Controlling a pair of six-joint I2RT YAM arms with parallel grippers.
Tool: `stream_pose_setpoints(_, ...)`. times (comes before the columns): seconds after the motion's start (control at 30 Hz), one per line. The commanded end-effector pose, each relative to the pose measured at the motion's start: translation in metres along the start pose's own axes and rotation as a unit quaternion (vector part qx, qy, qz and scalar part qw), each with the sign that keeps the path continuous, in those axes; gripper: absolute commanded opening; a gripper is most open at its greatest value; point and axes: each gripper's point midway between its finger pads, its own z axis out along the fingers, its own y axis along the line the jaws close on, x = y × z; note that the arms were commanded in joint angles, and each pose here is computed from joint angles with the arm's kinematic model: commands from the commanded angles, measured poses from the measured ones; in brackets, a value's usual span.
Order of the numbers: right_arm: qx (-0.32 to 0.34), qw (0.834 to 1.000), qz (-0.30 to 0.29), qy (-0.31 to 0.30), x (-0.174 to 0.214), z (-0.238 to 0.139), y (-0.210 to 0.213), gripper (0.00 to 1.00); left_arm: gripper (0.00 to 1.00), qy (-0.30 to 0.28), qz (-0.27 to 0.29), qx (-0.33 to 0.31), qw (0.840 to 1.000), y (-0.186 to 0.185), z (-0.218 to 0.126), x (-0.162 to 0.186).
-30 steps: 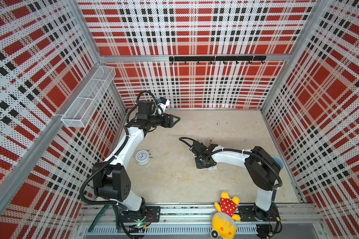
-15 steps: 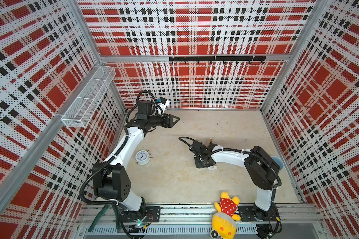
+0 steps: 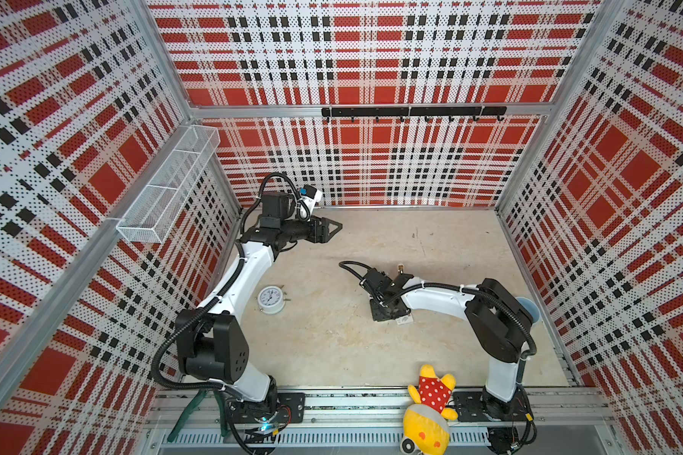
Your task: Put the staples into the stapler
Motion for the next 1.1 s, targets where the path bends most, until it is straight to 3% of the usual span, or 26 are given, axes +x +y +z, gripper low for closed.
stream_pose_setpoints(0.0,-0.018,1.000,0.000,-0.018,-0.009,-0.018,0.009,0.25,0.75,-0.020,0.008,0.005,1.000,-0.006,-0.008,-0.012)
stream_pose_setpoints(1.07,-0.046,0.999,-0.010,-0.022,-0.014,-0.024,0.028,0.23,0.75,-0.019,0.004,0.006,1.000,-0.006,-0.006,-0.008)
